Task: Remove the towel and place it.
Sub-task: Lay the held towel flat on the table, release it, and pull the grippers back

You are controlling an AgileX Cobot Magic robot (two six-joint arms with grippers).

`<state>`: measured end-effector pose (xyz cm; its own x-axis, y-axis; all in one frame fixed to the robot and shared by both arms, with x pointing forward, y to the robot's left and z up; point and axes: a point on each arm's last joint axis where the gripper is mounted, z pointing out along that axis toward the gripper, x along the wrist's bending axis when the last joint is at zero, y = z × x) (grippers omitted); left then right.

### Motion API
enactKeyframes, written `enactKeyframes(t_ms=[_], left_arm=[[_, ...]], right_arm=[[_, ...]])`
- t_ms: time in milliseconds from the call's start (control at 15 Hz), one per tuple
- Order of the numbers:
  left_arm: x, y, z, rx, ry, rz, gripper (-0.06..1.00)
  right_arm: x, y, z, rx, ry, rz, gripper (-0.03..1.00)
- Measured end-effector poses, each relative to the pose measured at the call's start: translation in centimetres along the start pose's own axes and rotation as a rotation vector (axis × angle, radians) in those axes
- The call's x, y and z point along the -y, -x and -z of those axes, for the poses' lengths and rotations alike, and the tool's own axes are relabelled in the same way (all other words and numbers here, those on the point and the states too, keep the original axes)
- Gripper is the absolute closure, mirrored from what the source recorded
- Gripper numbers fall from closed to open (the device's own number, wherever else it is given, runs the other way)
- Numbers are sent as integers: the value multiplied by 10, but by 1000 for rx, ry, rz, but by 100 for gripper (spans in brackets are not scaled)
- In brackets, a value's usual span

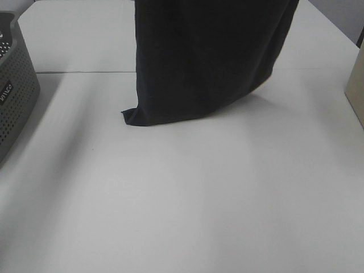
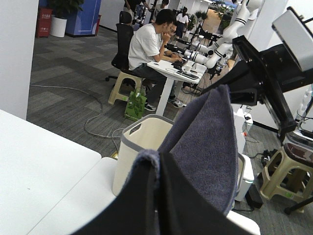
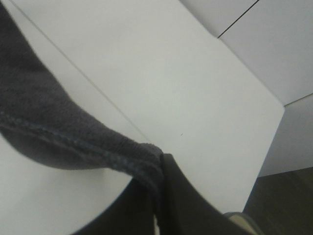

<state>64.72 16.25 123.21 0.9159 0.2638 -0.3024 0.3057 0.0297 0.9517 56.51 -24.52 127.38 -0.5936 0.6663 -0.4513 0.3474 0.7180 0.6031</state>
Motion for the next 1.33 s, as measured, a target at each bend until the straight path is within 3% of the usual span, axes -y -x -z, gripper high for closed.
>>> enactKeyframes(t_ms=[267, 467, 667, 1067, 1333], left_arm=[[44, 16, 10, -10, -86, 61, 94], [92, 49, 27, -13, -159, 167, 94], [128, 91, 46, -13, -194, 242, 94], [174, 164, 84, -111, -164, 297, 94], [218, 202, 104, -150, -152, 386, 94]], right_arm=[[35, -34, 10, -104, -95, -27, 96], [65, -74, 20, -243, -111, -74, 96], [89, -102, 27, -309, -136, -99, 96], [117, -149, 50, -444, -54, -177, 96], [151, -182, 55, -490, -81, -200, 96]])
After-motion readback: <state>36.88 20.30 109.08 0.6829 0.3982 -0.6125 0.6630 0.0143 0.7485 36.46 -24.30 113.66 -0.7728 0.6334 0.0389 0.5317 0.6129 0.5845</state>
